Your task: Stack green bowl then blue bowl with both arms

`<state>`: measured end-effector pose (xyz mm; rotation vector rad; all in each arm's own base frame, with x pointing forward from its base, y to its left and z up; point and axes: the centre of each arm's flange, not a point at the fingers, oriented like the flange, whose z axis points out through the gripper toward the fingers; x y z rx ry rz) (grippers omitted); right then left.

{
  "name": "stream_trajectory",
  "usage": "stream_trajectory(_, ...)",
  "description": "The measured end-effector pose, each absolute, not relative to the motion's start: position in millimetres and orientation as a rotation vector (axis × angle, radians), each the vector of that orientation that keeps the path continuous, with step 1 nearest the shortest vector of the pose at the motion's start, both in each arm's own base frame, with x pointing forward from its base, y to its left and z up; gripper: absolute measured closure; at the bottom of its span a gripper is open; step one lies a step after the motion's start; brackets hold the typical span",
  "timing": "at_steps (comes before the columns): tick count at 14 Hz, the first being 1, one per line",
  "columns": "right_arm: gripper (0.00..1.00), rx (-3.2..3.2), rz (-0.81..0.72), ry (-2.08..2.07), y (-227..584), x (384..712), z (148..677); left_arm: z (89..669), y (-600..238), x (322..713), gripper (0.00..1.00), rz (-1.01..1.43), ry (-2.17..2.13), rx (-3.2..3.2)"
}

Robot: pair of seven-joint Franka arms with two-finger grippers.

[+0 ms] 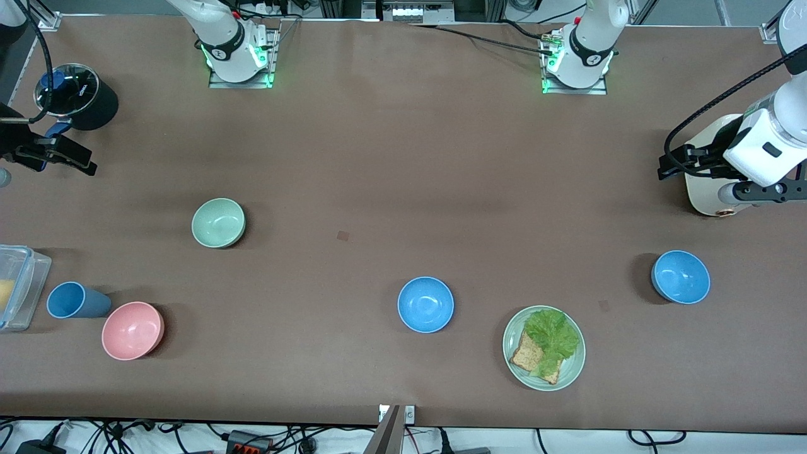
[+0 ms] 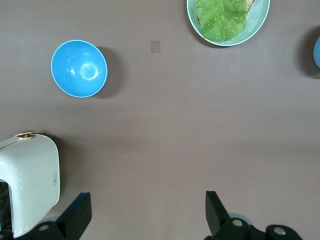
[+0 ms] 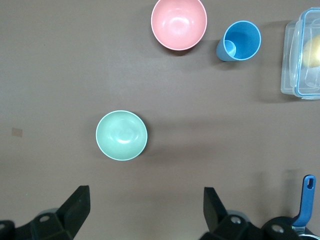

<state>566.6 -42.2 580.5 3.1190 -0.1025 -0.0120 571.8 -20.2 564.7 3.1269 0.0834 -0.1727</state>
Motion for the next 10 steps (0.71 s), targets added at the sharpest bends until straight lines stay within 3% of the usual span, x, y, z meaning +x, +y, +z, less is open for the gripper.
stream_trajectory(10, 0.00, 3.119, -0.012, -0.098, -41.6, 566.7, 580.5, 564.0, -11.7, 572.1, 0.00, -0.174, 0.114, 3.103)
